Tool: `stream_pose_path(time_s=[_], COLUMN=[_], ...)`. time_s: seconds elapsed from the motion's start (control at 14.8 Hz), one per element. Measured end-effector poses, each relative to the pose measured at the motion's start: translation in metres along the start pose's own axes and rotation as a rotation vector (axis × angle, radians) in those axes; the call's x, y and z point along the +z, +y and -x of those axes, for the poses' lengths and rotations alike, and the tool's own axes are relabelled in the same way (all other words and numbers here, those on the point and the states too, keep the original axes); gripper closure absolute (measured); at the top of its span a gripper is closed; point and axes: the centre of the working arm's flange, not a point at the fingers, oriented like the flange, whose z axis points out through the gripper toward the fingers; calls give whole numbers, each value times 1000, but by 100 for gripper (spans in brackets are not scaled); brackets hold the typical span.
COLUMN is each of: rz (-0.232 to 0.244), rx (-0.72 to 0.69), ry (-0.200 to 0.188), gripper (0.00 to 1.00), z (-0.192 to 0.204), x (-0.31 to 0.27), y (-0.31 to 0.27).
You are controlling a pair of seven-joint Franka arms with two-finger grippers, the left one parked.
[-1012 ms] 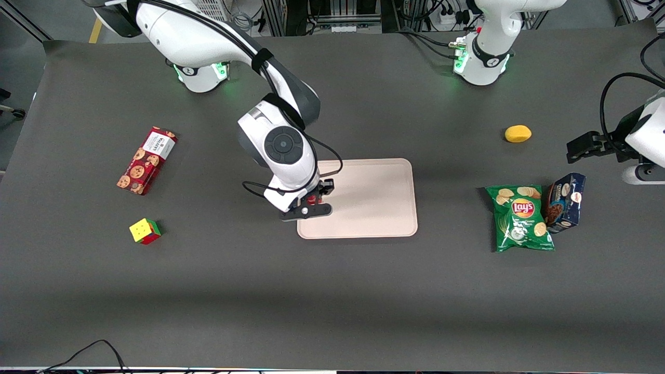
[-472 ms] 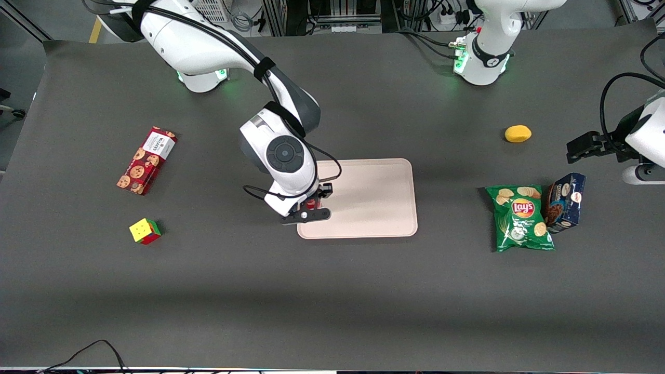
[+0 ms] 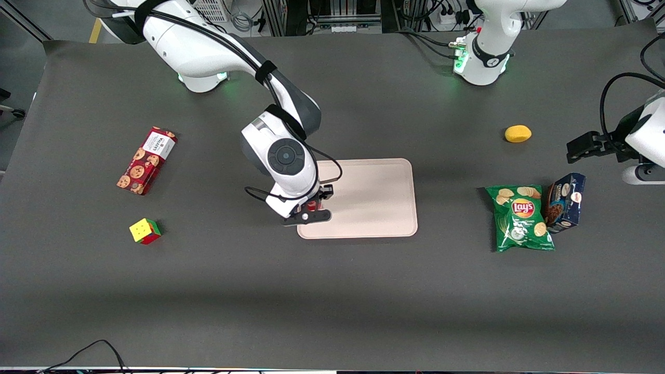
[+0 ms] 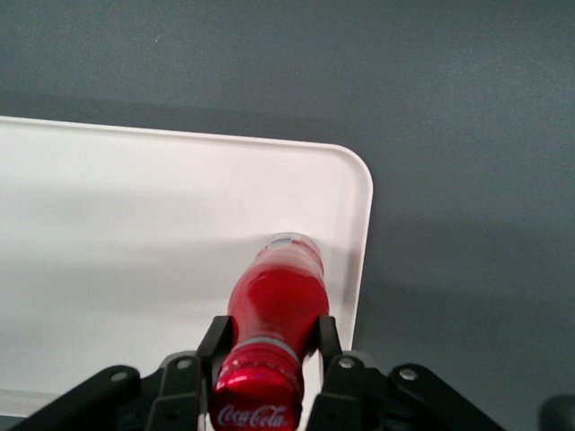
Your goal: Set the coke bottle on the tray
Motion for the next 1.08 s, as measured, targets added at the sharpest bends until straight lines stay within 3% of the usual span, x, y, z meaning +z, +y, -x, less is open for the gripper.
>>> stream_pose_path(time_s=[0.2,0.61,0.88,1.08], rz=[0,-9,-19,-30], rx=[0,1,2,0], ry=[0,14,33,65], gripper=[54,1,0,0], z=[0,-2,-4,-1], x=[0,-8,-20,-60], y=[0,-1,-2,-1])
